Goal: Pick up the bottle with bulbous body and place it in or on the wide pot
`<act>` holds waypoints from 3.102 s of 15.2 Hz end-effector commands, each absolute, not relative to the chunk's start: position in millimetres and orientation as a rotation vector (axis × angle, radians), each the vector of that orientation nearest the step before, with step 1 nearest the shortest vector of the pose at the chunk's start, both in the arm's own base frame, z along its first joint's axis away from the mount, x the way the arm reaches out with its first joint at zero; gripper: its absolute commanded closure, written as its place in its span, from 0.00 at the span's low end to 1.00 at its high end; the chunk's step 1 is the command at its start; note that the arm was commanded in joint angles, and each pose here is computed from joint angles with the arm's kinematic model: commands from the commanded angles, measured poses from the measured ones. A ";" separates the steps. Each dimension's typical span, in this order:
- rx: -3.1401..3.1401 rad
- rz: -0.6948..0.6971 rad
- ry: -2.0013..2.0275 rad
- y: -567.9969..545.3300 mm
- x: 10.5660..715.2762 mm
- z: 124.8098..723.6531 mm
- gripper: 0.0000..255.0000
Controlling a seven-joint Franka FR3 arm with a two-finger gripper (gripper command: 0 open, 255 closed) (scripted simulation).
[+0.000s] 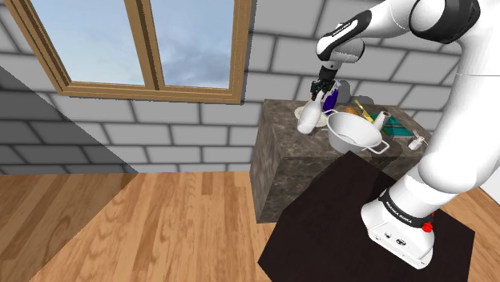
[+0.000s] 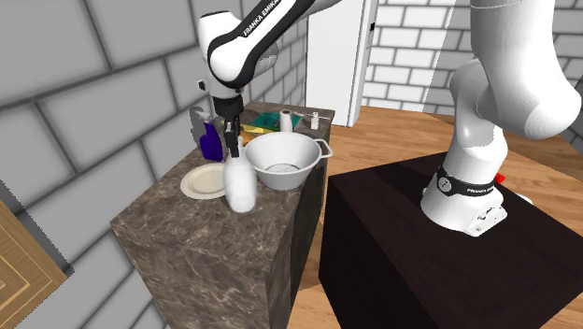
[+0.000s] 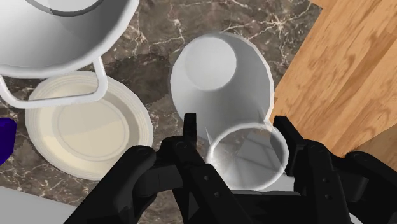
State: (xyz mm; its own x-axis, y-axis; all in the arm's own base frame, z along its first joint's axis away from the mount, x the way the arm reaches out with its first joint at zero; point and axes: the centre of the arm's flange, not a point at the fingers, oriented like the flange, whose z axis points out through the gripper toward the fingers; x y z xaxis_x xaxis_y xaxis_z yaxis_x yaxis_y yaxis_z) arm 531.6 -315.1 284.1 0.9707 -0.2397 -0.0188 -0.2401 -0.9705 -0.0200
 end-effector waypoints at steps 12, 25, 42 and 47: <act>-3.096 0.025 0.377 -314.9 531.3 353.3 1.00; -3.096 0.025 0.377 -314.9 531.3 421.9 1.00; -3.096 0.025 0.377 -454.5 390.2 496.0 1.00; -3.096 0.025 0.377 -498.1 346.1 518.6 1.00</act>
State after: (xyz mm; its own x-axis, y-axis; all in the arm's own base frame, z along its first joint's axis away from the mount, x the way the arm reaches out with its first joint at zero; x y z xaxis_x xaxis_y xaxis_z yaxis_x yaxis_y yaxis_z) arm 355.5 -490.6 513.5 0.9701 -0.2418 -0.0189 -0.2422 -0.9700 -0.0198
